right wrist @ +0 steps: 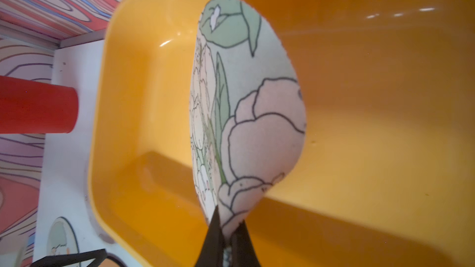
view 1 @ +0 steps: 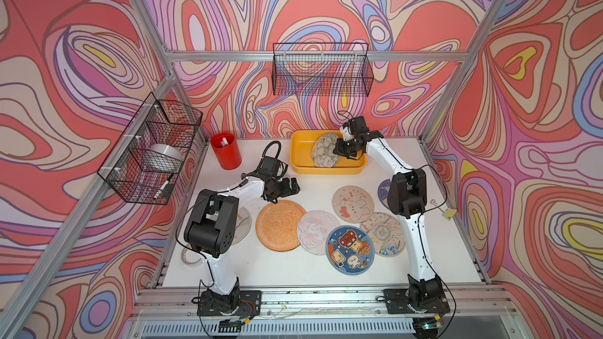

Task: Put the coasters into the storage box
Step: Place the coaster in the storage box, then move the coaster to the center of the board.

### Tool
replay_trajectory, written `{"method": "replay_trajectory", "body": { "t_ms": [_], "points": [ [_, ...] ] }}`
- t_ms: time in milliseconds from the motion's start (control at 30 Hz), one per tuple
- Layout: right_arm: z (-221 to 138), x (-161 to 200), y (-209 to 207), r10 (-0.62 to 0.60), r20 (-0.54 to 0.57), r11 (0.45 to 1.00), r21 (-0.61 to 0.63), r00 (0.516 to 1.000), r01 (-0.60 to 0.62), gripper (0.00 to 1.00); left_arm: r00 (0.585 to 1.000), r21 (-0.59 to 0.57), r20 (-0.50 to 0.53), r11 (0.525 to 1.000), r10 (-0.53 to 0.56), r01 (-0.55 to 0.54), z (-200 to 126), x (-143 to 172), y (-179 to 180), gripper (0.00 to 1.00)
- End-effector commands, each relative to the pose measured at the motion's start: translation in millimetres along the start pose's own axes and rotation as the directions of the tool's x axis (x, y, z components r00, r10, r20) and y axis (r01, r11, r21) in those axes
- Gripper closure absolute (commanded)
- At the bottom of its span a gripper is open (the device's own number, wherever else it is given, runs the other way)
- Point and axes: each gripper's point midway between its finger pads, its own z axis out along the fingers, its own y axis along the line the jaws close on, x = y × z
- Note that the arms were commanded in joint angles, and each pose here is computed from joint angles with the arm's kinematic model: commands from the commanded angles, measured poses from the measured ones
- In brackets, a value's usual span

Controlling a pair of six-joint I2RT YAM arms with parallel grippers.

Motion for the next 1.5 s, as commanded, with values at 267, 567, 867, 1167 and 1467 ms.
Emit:
{"method": "replay_trajectory", "body": {
  "t_ms": [267,567,867,1167,1467],
  "points": [
    [-7,13,-37,-0.014,-0.053,0.982,0.188,0.998,0.024,0.55,1.0,0.013,0.022,1.0,0.005,-0.006,-6,-13,-7,0.0],
    [-39,13,-26,-0.029,-0.034,0.982,0.184,0.999,0.035,0.36,1.0,0.029,0.012,1.0,-0.002,0.002,-4,-11,-11,0.0],
    [-86,40,-22,0.001,-0.052,0.985,0.174,0.999,0.008,0.32,1.0,0.049,0.003,0.999,0.018,-0.019,-5,-8,-34,0.0],
    [-117,104,-45,0.133,-0.144,0.978,0.181,0.981,-0.105,0.26,0.998,0.08,-0.006,0.995,0.056,-0.055,5,1,-74,0.0],
    [-117,160,-80,0.29,-0.214,0.944,0.223,0.933,-0.242,0.16,0.994,0.081,-0.043,0.992,0.102,-0.098,21,15,-100,0.0]
  ]
}}
